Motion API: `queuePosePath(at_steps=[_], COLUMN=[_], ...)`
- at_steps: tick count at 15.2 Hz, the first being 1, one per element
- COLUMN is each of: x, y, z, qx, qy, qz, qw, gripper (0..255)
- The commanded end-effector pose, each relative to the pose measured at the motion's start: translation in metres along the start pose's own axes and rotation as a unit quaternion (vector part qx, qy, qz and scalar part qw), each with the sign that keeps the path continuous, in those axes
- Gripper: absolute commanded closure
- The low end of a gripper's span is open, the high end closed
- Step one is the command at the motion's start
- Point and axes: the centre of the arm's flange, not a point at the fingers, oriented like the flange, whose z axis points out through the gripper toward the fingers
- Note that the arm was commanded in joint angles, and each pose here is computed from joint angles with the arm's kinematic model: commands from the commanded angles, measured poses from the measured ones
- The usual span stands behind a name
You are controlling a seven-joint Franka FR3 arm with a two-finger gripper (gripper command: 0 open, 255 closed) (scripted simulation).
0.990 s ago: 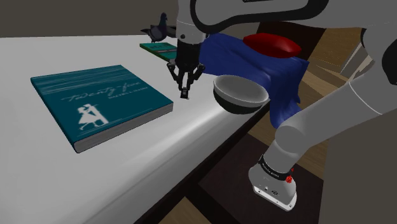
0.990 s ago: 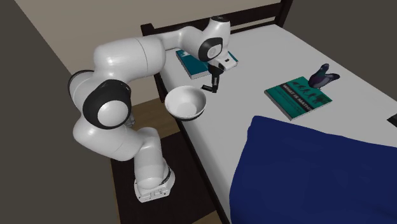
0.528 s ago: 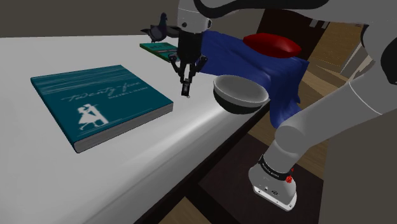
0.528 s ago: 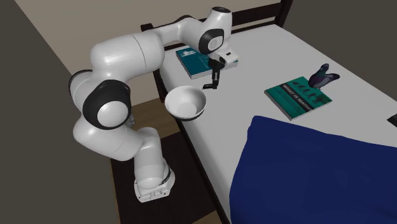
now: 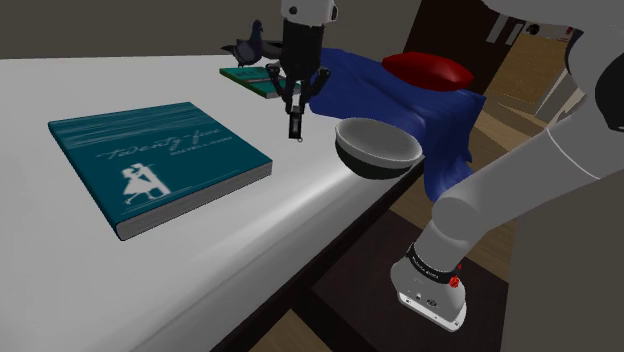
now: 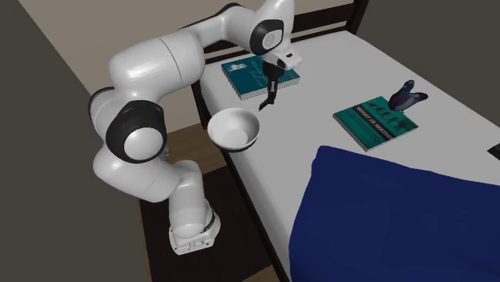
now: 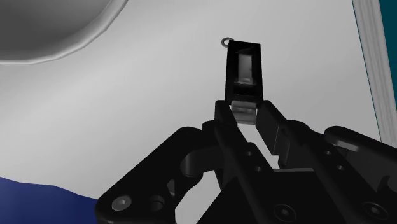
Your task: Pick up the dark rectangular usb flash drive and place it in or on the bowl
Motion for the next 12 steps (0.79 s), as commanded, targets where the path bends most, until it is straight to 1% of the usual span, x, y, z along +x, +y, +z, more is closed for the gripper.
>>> queuePosePath(at_steps=[1,12], x=[0.0,0.001], y=[0.001,0.003], z=[-0.011,-0.069], qx=[0.0,0.0], qy=[0.0,0.0], qz=[0.0,0.0], qw=[1.0,1.0], gripper=[255,255])
